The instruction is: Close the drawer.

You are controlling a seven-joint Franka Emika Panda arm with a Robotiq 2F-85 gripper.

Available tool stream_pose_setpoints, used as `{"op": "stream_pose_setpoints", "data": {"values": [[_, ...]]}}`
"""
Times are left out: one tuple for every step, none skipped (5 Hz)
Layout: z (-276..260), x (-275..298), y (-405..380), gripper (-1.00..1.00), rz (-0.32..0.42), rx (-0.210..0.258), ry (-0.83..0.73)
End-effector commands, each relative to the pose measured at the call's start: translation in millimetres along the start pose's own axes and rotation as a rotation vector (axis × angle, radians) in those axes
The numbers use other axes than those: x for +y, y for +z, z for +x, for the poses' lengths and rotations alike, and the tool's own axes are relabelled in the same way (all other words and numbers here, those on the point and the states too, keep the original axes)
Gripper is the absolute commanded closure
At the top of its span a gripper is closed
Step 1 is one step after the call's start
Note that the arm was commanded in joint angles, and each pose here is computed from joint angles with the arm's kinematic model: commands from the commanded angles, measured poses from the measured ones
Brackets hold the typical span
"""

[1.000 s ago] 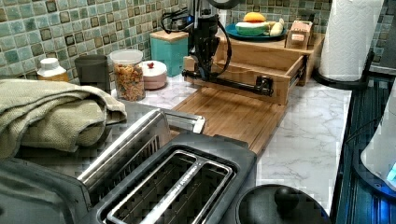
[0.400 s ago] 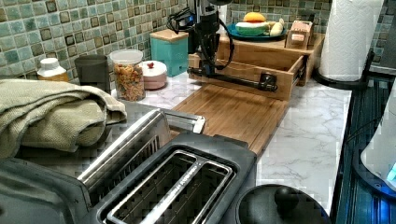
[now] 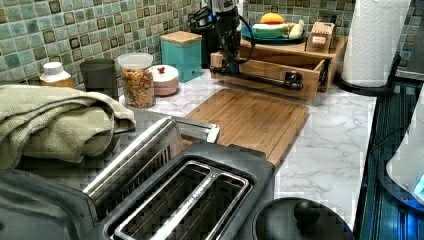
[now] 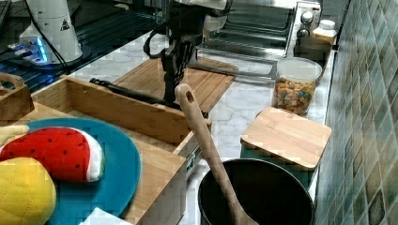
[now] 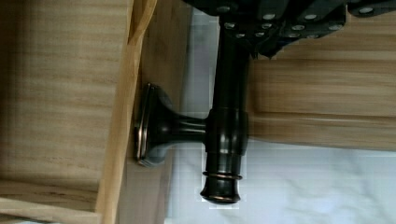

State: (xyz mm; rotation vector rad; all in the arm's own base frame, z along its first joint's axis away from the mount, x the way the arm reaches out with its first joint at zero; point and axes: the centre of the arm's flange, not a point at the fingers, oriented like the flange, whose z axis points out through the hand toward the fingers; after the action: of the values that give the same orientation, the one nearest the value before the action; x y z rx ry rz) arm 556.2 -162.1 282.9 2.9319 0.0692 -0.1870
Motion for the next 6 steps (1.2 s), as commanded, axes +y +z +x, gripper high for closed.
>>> {"op": "stream_pose_setpoints", "data": {"values": [[-91, 261, 41, 1.00, -0.087, -0.058, 0.307], [-100, 273, 36, 1.00, -0.100, -0.085, 0.314], [-100, 273, 36, 1.00, -0.100, -0.085, 0.314], [-100, 273, 36, 1.00, -0.100, -0.085, 0.314], [-100, 273, 36, 1.00, -0.100, -0.085, 0.313], [-100, 273, 36, 1.00, -0.100, -0.085, 0.314]]}}
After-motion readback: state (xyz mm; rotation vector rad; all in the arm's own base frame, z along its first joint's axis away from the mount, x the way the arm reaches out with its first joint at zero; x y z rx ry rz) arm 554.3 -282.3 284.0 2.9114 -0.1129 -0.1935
